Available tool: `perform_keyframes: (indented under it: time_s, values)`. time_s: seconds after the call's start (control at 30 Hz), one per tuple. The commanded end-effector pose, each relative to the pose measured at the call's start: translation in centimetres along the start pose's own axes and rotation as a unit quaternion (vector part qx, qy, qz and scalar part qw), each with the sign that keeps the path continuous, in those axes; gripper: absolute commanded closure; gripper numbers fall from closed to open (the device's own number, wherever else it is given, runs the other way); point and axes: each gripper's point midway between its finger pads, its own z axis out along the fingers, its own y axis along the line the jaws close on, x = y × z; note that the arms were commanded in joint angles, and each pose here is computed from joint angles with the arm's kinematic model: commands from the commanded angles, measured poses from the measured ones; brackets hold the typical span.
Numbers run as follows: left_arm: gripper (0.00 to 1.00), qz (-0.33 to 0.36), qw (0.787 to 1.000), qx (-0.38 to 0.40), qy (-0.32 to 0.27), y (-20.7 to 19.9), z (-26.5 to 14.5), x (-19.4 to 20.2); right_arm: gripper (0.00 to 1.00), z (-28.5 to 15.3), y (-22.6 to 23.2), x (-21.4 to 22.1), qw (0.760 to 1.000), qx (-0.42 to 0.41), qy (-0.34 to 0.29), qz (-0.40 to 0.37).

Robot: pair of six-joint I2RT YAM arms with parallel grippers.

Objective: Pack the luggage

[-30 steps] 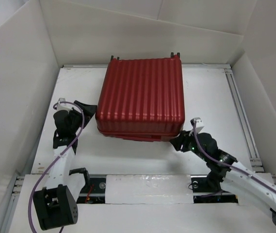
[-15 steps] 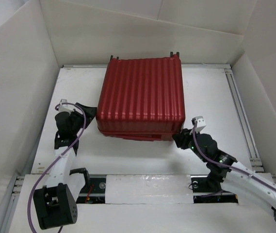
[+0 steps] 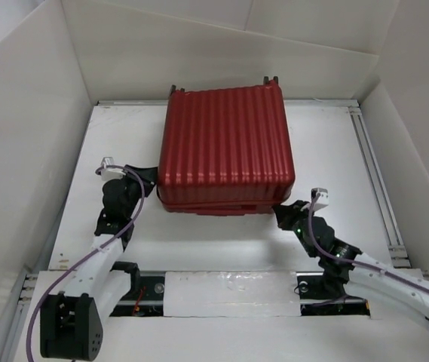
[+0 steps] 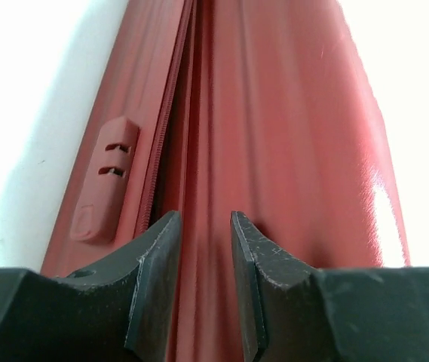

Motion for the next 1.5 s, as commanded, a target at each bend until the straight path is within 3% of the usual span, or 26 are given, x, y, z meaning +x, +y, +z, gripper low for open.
perform_keyframes:
  time_s: [0.0,0.1,0.2,0.23,0.3,0.33,0.4,0.67,0.8,0.9,0.97,1.03,1.07,1.23,1.3,1.47]
  values:
    - [0.70,-0.008,0.984,0.105,0.147,-5.5,-2.1,8.2,1.00,-2.5,12.4,-2.7,0.963,-0.210,0.004,0.167]
    - [0.72,-0.013,0.979,0.118,0.164,-6.7,-2.4,10.1,1.00,-2.4,16.6,-0.8,0.960,-0.229,0.039,0.159]
    - [0.74,-0.025,0.977,0.131,0.164,-8.0,-2.7,10.9,1.00,-1.0,21.4,3.4,0.973,-0.194,0.102,0.067]
    - [0.74,-0.029,0.974,0.141,0.175,-8.7,-3.4,11.8,1.00,-0.8,25.3,2.2,0.971,-0.210,0.095,0.066]
    - [0.74,-0.032,0.973,0.147,0.176,-9.2,-3.7,11.9,1.00,-0.6,26.5,7.9,0.973,-0.182,0.144,-0.006]
    - [0.74,-0.037,0.971,0.159,0.177,-9.9,-4.2,11.6,1.00,-0.6,28.9,7.5,0.973,-0.187,0.132,-0.005]
    - [0.74,-0.037,0.971,0.159,0.177,-9.9,-4.5,11.5,1.00,-0.7,29.2,10.5,0.974,-0.166,0.152,-0.029]
    - [0.74,0.015,0.975,0.120,0.187,-7.2,-6.1,11.2,1.00,-4.0,30.0,12.7,0.961,-0.204,0.182,-0.045]
    - [0.74,0.035,0.994,0.057,0.086,-4.2,-4.2,6.7,1.00,-4.7,27.3,12.2,0.969,-0.173,0.168,-0.051]
    - [0.68,0.057,0.996,0.037,0.052,-4.6,-3.1,4.0,1.00,-5.5,25.9,9.8,0.973,-0.169,0.155,-0.037]
    - [0.66,0.061,0.996,0.013,0.056,-3.8,-2.4,3.2,1.00,-6.1,24.1,8.0,0.976,-0.158,0.145,-0.033]
    - [0.64,0.073,0.996,0.007,0.048,-3.4,-2.5,2.3,0.98,-6.3,19.5,7.4,0.985,-0.087,0.142,-0.050]
    - [0.64,0.076,0.996,-0.005,0.047,-2.8,-2.8,2.1,0.89,-6.6,17.0,7.6,0.986,-0.063,0.147,-0.056]
    - [0.58,0.096,0.993,-0.011,0.064,-0.1,-4.1,3.9,0.63,-6.7,6.8,3.1,0.992,0.034,0.118,-0.001]
    - [0.52,0.103,0.992,-0.017,0.077,1.0,-4.5,4.7,0.62,-6.5,4.4,1.9,0.994,0.049,0.098,0.025]
    - [0.52,0.074,0.989,0.006,0.131,2.4,-5.2,7.9,0.64,-3.8,1.5,-0.8,0.993,0.096,0.064,0.002]
